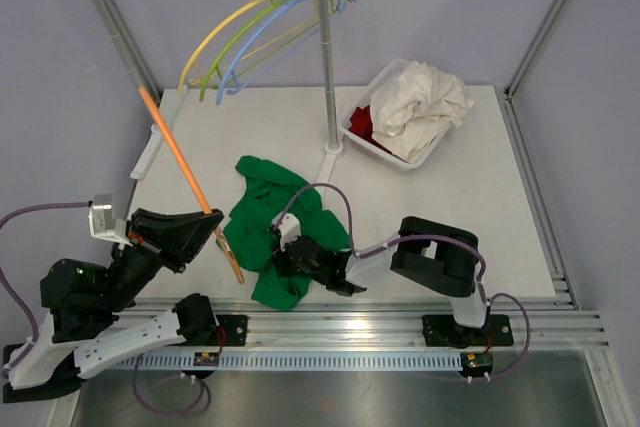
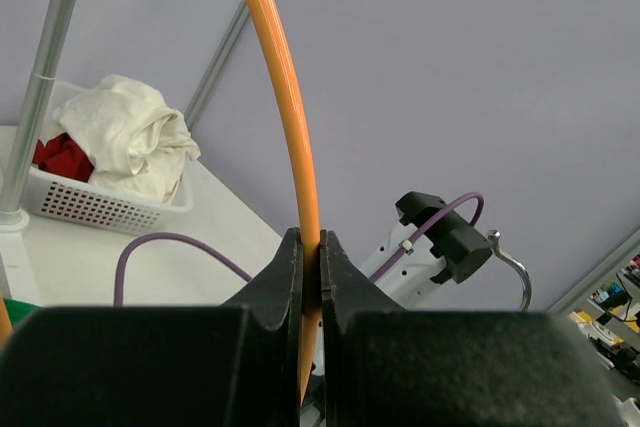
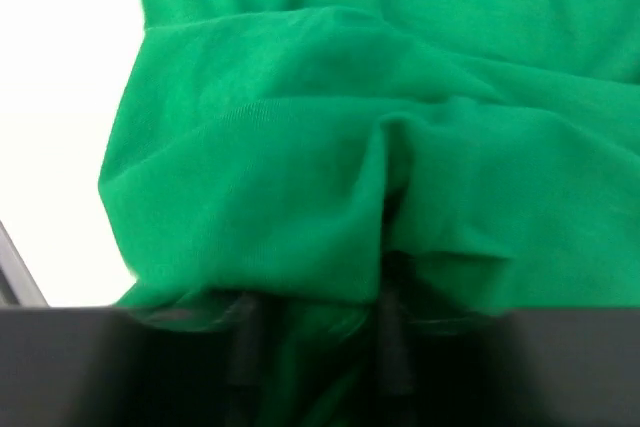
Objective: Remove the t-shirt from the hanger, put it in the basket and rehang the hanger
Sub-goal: Place the tshirt into the basket
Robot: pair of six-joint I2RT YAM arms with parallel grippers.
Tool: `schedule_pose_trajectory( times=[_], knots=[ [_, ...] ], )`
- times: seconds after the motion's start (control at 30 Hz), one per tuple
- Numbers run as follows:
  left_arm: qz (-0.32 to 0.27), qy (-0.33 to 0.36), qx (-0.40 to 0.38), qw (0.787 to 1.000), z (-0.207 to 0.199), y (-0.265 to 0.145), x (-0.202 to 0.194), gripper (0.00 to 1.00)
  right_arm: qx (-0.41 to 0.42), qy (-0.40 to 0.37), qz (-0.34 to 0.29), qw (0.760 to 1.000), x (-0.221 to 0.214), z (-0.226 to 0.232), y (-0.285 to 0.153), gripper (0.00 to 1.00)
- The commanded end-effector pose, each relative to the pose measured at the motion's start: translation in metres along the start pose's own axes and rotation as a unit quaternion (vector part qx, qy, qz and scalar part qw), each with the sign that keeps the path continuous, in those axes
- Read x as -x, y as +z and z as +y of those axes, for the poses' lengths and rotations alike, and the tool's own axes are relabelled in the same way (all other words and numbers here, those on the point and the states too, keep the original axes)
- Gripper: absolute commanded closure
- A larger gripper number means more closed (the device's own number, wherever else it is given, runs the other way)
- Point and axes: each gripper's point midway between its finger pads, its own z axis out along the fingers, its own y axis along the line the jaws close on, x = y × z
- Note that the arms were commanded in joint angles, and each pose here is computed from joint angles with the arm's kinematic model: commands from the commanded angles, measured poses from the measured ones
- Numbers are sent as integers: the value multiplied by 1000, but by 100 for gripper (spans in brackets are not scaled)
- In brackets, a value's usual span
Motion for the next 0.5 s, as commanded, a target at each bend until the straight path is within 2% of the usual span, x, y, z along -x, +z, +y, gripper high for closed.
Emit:
schedule_pose_trajectory(
  times=[0.0, 0.03, 0.07, 0.1, 0.13, 0.17, 0.23, 0.27, 0.33, 0.47],
  knots=[
    [-29, 0, -9, 1000, 0, -7, 11, 100, -51, -9, 87, 995, -60, -33, -28, 74],
    [-25, -1, -13, 1000, 0, -8, 8, 100, -55, -5, 71, 996, -46, -35, -40, 94],
    [-26, -2, -14, 1000, 1, -10, 6, 100, -74, -7, 65, 995, -39, -42, -48, 98],
    [-24, -3, -18, 1000, 0, -10, 4, 100, -83, -11, 61, 995, -34, -48, -57, 100],
    [-24, -4, -18, 1000, 1, -11, 3, 100, -84, -4, 28, 996, -4, -47, -69, 100],
    [-27, -6, -19, 999, 1, -12, 3, 100, -99, -9, 28, 995, 2, -54, -79, 100],
    [-24, -7, -20, 999, 4, -12, -3, 100, -131, 3, -29, 991, 50, -65, -104, 100],
    [-28, -8, -24, 999, 3, -12, -2, 100, -147, 2, -37, 989, 59, -71, -115, 100],
    [-27, -9, -25, 999, 4, -13, -5, 100, -186, 22, -103, 977, 108, -89, -145, 100],
    [-30, -10, -30, 999, 3, -15, -4, 100, -218, 70, -171, 958, 185, -128, -188, 100]
  ],
)
